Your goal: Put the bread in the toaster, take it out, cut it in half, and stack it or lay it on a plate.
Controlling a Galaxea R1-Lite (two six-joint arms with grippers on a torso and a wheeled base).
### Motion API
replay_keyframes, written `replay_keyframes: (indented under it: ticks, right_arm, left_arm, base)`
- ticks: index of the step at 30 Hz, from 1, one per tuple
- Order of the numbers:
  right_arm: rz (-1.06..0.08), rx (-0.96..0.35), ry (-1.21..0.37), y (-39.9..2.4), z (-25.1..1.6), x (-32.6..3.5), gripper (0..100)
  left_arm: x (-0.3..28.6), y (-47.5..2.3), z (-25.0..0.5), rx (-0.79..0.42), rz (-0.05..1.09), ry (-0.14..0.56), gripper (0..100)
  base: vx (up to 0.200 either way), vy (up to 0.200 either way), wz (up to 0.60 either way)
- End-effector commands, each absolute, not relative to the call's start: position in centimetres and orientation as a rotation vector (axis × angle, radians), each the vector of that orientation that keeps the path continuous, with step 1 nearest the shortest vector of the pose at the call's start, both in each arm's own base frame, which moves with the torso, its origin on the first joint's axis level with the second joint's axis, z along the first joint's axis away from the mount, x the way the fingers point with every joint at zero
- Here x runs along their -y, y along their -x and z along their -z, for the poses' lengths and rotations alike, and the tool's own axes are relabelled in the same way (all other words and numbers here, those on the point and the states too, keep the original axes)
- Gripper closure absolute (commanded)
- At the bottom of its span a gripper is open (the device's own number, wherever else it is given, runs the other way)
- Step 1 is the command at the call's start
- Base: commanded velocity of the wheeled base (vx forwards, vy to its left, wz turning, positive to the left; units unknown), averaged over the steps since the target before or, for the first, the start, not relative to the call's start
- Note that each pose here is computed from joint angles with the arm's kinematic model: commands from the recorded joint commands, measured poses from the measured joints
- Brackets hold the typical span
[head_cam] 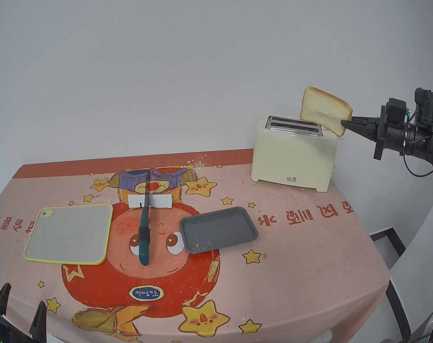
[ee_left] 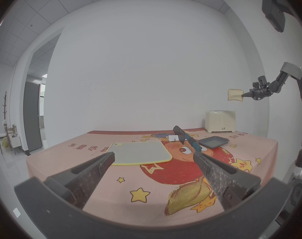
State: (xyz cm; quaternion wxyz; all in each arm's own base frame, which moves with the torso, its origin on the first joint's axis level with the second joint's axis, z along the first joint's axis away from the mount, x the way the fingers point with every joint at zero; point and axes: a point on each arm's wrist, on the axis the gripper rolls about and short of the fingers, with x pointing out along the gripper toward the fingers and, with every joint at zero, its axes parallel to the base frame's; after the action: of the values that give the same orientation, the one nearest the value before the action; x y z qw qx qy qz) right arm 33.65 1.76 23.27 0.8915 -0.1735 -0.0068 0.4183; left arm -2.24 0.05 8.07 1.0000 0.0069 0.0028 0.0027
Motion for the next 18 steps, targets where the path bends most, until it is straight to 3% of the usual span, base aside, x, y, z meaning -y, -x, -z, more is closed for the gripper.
replay_keyframes:
  ticks: [1, 8, 18]
  right_arm:
    - [-0.872, 0.002, 0.355, -34.4, -22.7, -1.8, 100]
    - [-0.873, 0.002, 0.362, -34.7, -22.5, -1.8, 100]
    - [-0.881, 0.009, 0.373, -35.5, -22.4, -2.1, 100]
  left_arm:
    - [0.0, 2.1, -7.6, -0.023, -0.006, -0.014, 0]
    - [0.0, 2.1, -7.6, -0.023, -0.006, -0.013, 0]
    - [-0.1, 2.1, -7.6, -0.023, -0.008, -0.014, 0]
  base:
    - [0.000, 0.000, 0.00]
    - [0.171, 0.000, 0.00]
    - [0.000, -0.020, 0.00]
